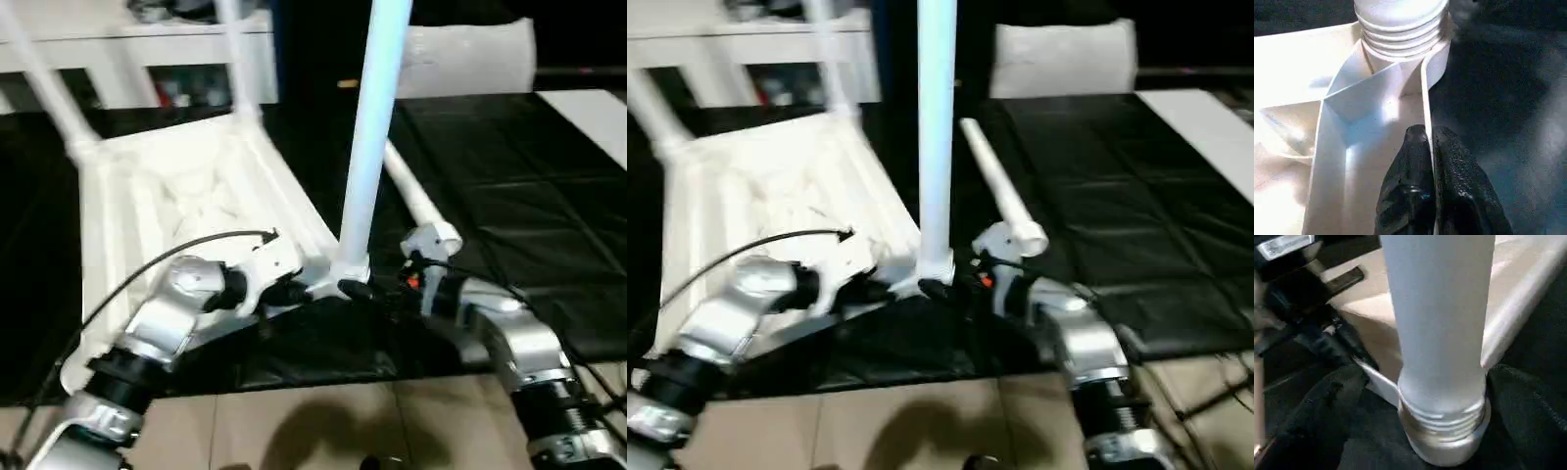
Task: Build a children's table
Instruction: Rotate leg to tighten
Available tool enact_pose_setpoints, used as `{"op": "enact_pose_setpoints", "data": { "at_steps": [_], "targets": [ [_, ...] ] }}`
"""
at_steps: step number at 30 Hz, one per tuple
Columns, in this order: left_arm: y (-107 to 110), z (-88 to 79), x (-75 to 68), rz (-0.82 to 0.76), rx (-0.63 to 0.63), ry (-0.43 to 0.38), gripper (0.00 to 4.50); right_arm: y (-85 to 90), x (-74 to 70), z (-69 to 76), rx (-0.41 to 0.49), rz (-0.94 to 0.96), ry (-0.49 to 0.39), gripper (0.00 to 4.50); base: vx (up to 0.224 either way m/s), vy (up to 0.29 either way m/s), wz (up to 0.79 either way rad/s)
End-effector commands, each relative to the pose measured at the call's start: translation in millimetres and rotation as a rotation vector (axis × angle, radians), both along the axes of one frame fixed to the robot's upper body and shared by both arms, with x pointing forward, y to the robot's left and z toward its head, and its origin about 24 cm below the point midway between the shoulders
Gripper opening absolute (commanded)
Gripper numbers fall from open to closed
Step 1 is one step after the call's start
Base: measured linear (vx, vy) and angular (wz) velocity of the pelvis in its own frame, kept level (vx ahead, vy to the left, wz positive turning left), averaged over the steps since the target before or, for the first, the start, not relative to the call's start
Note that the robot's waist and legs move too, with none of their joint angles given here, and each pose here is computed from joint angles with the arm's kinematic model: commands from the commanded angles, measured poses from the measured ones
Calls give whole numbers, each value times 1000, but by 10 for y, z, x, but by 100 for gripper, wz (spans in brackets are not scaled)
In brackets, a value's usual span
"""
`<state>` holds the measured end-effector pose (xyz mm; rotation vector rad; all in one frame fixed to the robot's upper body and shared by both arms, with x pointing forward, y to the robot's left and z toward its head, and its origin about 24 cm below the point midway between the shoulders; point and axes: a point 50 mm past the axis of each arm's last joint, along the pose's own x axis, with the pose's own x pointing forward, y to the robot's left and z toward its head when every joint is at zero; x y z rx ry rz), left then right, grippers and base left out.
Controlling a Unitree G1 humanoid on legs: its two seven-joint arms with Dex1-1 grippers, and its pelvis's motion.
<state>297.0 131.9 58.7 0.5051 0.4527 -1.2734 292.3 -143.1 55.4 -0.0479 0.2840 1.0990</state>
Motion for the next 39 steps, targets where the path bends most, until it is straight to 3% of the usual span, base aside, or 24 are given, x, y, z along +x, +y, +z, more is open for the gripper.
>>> {"op": "enact_pose_setpoints", "data": {
  "at_steps": [1, 12, 26, 27, 29, 31, 39],
  "targets": [
    [-92, 133, -36, -206, 10, -23, 0, -30, 2, 84, -29, 108, -16, 448, 0, 0, 0],
    [-21, 102, -65, -446, 115, 14, 0, -42, -25, 78, -126, 370, 24, 448, 0, 0, 0],
    [-51, 86, -22, -530, 153, 9, 0, 91, -79, 50, -136, 524, 37, 448, 0, 0, 0],
    [-52, 85, -19, -533, 153, 8, 0, 95, -75, 45, -136, 525, 36, 420, 0, 0, 0],
    [-54, 84, -15, -537, 154, 8, 0, 102, -70, 36, -134, 523, 37, 420, 0, 0, 0],
    [-57, 79, -8, -542, 155, 8, 0, 106, -65, 22, -129, 521, 44, 388, 0, 0, 0],
    [-48, 66, -3, -546, 158, 6, 0, 123, -66, 5, -126, 530, 53, 327, 0, 0, 0]
  ]
}}
